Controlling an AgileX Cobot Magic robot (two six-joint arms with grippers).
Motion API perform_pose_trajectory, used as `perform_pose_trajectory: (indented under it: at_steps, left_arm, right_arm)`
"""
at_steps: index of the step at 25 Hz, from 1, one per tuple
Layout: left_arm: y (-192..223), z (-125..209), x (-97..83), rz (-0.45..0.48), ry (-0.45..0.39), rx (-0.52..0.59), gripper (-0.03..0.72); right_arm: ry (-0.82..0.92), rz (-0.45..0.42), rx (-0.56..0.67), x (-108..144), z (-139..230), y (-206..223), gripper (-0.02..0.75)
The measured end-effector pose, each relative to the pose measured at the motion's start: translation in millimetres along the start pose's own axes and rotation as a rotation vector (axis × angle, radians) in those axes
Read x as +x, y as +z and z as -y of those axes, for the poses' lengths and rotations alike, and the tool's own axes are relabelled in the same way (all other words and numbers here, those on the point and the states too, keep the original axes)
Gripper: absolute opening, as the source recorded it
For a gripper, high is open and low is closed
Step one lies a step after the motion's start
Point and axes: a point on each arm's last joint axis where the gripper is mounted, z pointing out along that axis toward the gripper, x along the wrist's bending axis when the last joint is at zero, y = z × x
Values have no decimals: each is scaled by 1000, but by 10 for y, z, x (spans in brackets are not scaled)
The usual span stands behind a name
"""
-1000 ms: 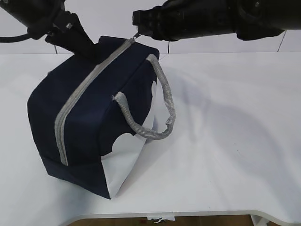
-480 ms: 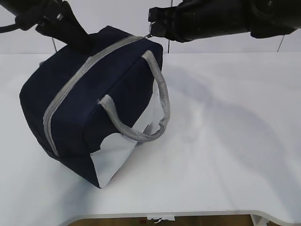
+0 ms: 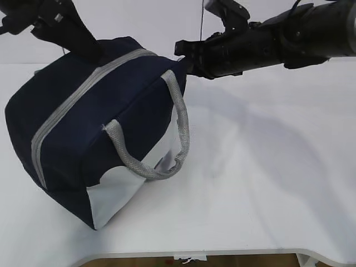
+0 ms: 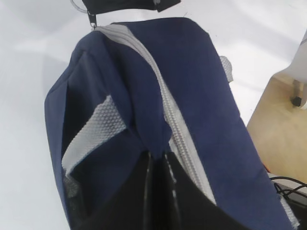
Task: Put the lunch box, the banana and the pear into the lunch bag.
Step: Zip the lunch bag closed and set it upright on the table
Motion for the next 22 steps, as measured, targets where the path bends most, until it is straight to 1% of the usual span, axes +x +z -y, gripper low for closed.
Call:
perform_pose_trajectory:
  at_steps: [7, 22]
  left_arm:
    - [0, 1, -1, 1, 0, 1, -2]
    - [21, 5, 14, 1, -2, 7, -2]
  right_arm:
    - [28, 1, 39, -68, 111, 111, -10]
    - [33, 1, 39, -68, 112, 113, -10]
